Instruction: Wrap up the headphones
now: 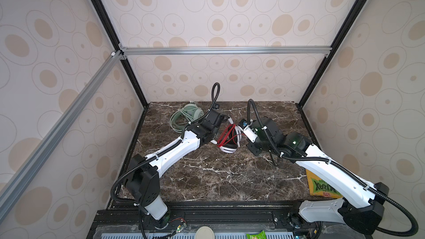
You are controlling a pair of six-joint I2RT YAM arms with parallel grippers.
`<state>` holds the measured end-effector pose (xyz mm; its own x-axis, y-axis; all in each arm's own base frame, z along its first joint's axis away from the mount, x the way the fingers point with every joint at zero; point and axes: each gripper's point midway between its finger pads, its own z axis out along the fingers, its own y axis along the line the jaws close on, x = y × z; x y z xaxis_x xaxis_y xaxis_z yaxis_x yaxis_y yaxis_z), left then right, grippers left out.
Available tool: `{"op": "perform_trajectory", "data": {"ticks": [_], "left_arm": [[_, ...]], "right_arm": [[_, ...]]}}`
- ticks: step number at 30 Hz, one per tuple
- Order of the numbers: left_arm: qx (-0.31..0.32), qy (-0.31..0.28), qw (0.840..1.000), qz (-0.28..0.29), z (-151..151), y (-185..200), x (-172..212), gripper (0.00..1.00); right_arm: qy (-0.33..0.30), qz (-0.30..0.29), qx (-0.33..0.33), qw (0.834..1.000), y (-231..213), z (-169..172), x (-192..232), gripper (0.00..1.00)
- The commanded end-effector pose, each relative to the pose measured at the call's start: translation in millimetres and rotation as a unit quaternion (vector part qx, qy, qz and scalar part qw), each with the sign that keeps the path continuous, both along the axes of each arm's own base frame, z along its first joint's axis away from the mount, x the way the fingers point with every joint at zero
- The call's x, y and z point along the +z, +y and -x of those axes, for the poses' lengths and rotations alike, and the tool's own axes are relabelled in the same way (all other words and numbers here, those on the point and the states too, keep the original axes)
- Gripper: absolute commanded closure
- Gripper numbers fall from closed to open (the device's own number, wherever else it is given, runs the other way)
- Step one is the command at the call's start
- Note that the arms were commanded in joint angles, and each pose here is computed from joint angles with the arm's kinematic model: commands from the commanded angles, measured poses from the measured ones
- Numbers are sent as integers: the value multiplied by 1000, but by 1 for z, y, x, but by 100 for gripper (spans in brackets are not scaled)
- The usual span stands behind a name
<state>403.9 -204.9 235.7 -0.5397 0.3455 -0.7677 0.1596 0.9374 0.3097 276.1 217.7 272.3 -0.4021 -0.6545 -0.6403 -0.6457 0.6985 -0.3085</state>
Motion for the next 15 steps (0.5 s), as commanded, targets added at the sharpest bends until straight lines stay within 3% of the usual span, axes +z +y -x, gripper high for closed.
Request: {"op": "perform_trajectory", "data": {"ticks": [1,6,15], "left_arm": [[-66,-18,997,46,8,-20,28,100],[-118,10,991,67,31,-26,20,100],[-153,18,985,81,64,-15,28,100]], "right_arm": [[-23,8,25,999,8,-16,8,99],[-9,-26,61,998,21,-38,-3,100],[-5,-77,123,989,15,-63,-22,100]]}}
